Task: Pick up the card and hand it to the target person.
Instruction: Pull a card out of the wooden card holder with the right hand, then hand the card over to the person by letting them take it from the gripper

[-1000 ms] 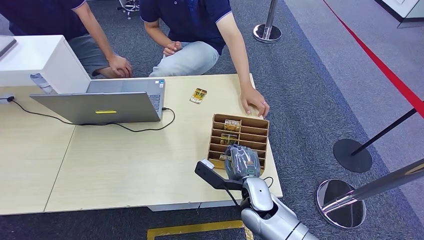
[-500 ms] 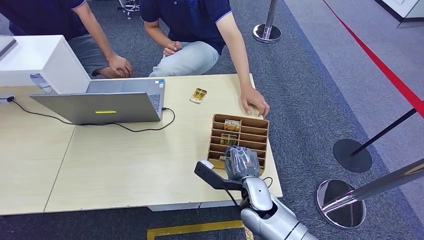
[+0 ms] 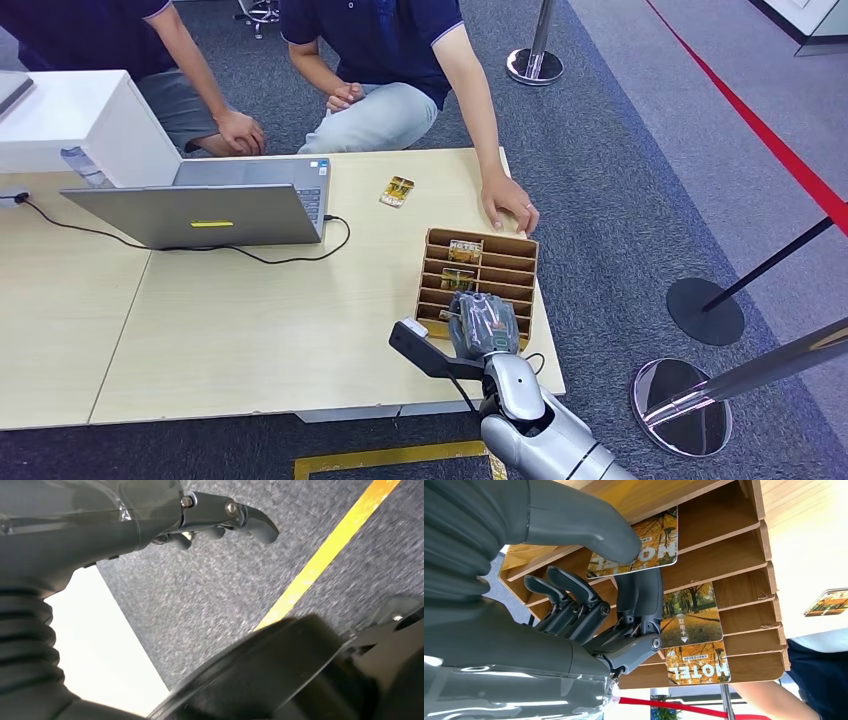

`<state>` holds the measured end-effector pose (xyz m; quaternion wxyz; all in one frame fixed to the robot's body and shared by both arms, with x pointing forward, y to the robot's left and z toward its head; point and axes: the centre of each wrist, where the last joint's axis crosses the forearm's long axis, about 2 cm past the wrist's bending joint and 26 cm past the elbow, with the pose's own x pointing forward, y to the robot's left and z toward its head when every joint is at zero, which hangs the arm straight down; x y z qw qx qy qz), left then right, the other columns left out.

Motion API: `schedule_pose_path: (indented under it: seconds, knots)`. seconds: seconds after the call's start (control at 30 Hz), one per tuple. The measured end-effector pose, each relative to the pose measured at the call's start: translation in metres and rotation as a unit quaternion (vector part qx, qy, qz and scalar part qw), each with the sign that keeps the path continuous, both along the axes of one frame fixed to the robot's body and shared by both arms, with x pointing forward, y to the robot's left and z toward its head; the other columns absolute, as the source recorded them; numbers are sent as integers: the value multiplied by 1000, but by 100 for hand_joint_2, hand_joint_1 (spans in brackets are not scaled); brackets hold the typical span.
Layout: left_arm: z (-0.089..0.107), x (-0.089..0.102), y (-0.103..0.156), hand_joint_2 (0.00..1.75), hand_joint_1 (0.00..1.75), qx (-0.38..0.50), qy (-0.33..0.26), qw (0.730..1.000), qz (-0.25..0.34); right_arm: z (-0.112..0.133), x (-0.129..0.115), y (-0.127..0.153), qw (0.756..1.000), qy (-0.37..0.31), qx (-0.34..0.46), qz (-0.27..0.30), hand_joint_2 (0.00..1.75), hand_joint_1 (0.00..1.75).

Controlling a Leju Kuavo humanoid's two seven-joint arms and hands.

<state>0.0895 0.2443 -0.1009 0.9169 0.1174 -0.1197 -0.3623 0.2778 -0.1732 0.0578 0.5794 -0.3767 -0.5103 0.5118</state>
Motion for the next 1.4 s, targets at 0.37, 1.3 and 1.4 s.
schedule_pose_path:
  seconds: [0.37,1.3,1.4]
  knots:
    - [1,6,-1,175,0,9,-24,1000,-5,0,1,-1,1000,-3,7,-6,175,175]
    - [2,11,2,175,0,4,-21,1000,-19,153,40,49,938,-265,193,109,175,175]
    - [2,12,2,175,0,5,-21,999,-25,155,45,53,936,-265,204,114,175,175]
